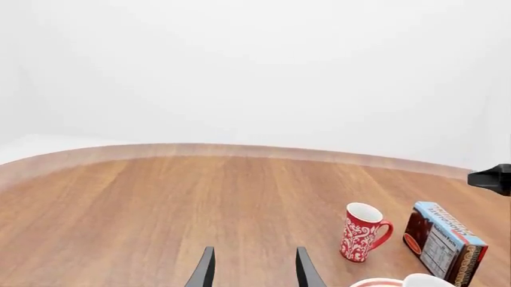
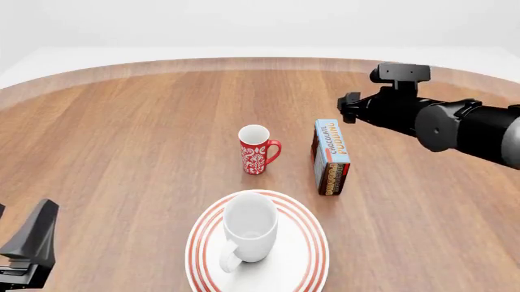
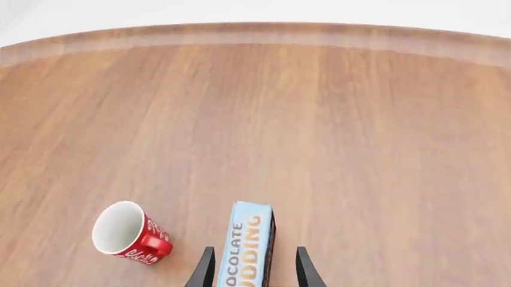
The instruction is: Pick up the white mug and put it on the plate, and put the chocolate pudding to the right of the plate.
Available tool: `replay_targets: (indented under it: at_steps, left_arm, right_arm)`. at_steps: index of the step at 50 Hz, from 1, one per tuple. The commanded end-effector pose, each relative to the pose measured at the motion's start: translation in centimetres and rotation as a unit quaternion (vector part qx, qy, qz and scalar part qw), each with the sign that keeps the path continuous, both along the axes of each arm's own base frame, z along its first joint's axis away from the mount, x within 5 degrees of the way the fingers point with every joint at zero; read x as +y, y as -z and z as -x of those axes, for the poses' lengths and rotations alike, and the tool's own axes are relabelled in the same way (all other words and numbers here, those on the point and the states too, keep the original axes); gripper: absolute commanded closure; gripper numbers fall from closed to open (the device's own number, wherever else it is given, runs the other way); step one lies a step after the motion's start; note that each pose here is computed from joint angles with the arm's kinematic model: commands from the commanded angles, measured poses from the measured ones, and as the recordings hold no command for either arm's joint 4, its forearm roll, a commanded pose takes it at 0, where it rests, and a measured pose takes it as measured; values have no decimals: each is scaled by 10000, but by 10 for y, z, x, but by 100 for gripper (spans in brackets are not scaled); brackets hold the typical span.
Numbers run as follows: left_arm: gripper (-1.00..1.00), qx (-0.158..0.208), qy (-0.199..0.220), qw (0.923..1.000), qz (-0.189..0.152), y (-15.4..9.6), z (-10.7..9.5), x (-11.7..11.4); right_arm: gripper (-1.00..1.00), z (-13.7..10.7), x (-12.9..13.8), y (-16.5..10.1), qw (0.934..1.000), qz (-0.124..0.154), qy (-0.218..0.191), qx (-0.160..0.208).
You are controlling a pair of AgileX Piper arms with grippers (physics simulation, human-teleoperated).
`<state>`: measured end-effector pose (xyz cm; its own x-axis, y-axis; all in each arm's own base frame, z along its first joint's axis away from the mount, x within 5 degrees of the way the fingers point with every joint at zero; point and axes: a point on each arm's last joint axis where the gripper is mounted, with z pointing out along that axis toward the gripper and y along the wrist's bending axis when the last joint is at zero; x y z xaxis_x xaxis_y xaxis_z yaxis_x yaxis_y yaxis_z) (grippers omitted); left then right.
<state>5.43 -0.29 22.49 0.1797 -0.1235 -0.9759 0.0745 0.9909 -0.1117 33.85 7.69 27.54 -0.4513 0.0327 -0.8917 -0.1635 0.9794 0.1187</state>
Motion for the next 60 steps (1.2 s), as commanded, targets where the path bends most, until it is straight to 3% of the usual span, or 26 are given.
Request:
replay_targets:
  at_steps: [1,60]
  left_arm:
    - [-100,-8,-3,10000,34,0,0,0]
    - [-100,-24,-47,10000,80,-1,0,1]
  right_arm:
    - [-100,-6,6,11,9998,96,-103,113]
    - [-100,-19,19,51,9986,98,-188,476]
